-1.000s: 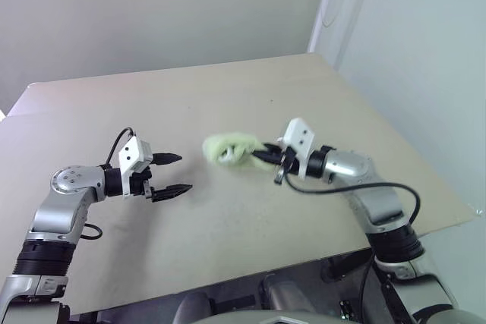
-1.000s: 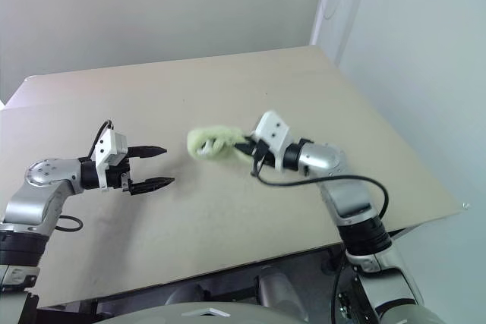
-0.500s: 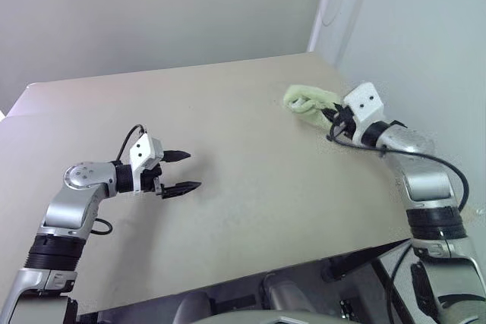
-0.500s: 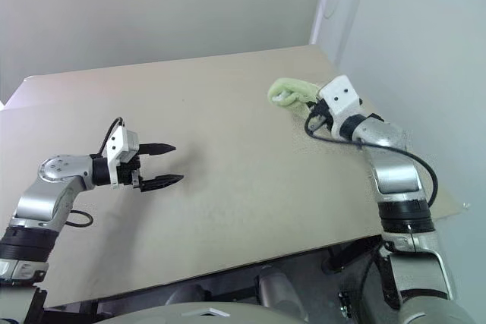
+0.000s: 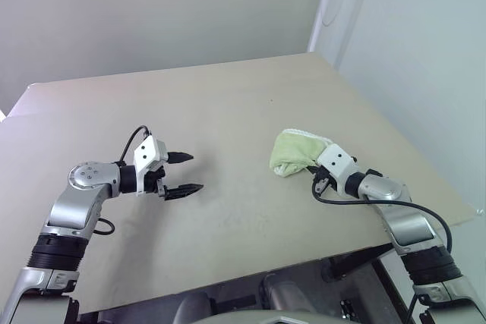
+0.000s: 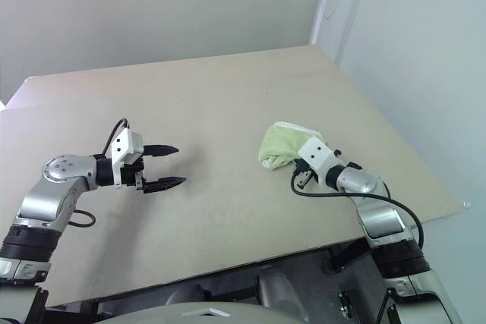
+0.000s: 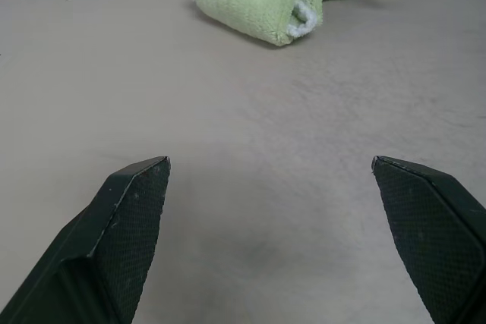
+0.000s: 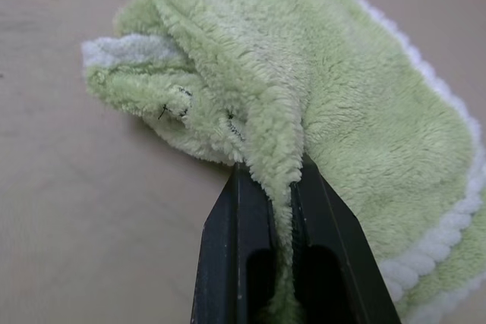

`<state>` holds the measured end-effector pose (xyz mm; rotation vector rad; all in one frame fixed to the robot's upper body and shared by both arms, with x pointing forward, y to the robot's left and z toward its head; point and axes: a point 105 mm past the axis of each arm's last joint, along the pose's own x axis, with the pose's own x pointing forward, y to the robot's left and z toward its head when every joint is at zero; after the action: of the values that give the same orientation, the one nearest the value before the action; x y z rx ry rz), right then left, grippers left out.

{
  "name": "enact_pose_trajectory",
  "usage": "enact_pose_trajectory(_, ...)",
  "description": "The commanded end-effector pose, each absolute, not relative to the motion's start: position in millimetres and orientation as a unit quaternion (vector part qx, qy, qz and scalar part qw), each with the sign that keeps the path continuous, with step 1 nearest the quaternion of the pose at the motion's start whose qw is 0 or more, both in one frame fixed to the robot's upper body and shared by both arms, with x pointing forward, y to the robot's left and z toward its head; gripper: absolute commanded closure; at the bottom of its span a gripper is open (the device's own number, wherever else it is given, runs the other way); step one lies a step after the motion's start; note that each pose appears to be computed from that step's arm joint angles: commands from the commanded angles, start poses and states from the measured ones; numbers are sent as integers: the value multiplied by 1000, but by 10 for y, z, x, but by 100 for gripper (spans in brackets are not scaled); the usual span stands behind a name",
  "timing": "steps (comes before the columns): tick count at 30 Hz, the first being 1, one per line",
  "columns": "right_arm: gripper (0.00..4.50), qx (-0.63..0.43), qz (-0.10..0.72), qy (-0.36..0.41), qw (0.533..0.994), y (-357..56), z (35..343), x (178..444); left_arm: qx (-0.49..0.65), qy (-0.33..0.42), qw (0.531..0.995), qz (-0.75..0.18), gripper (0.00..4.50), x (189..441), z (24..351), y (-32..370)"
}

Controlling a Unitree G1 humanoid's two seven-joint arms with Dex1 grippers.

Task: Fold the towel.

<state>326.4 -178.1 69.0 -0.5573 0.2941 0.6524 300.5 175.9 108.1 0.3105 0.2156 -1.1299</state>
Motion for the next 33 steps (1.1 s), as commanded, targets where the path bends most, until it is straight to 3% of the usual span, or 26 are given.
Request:
enact_pose_trajectory(1, 328, -270, 336, 120, 894, -1732, 846, 3216, 164, 81, 824, -536, 0, 3030, 1209, 1727)
enact_pose_trajectory(5, 195, -257, 357, 123, 889, -1713, 890, 3142, 166, 82, 824, -536, 0, 3038, 1206, 1743)
enact_pose_trajectory(10, 7, -183, 376, 98, 903, -1670, 1169, 3093, 167, 84, 824, -534, 0, 3044, 1202, 1764)
enact_pose_trajectory(14, 3, -45, 372, 19, 927, -1674, 1703, 3157, 131, 78, 832, -533, 0, 3058, 1295, 1769)
enact_pose_trajectory(17, 3, -7, 329, -2, 944, -1738, 1806, 3364, 87, 72, 836, -536, 0, 3057, 1390, 1773)
enact_pose_trajectory(25, 3, -12, 267, 62, 962, -1690, 1325, 3787, 30, 61, 849, -525, 0, 3086, 1527, 1796)
enact_pose_trajectory(33, 3, -57, 244, 156, 955, -1620, 530, 3897, 48, 71, 843, -531, 0, 3003, 1395, 1753)
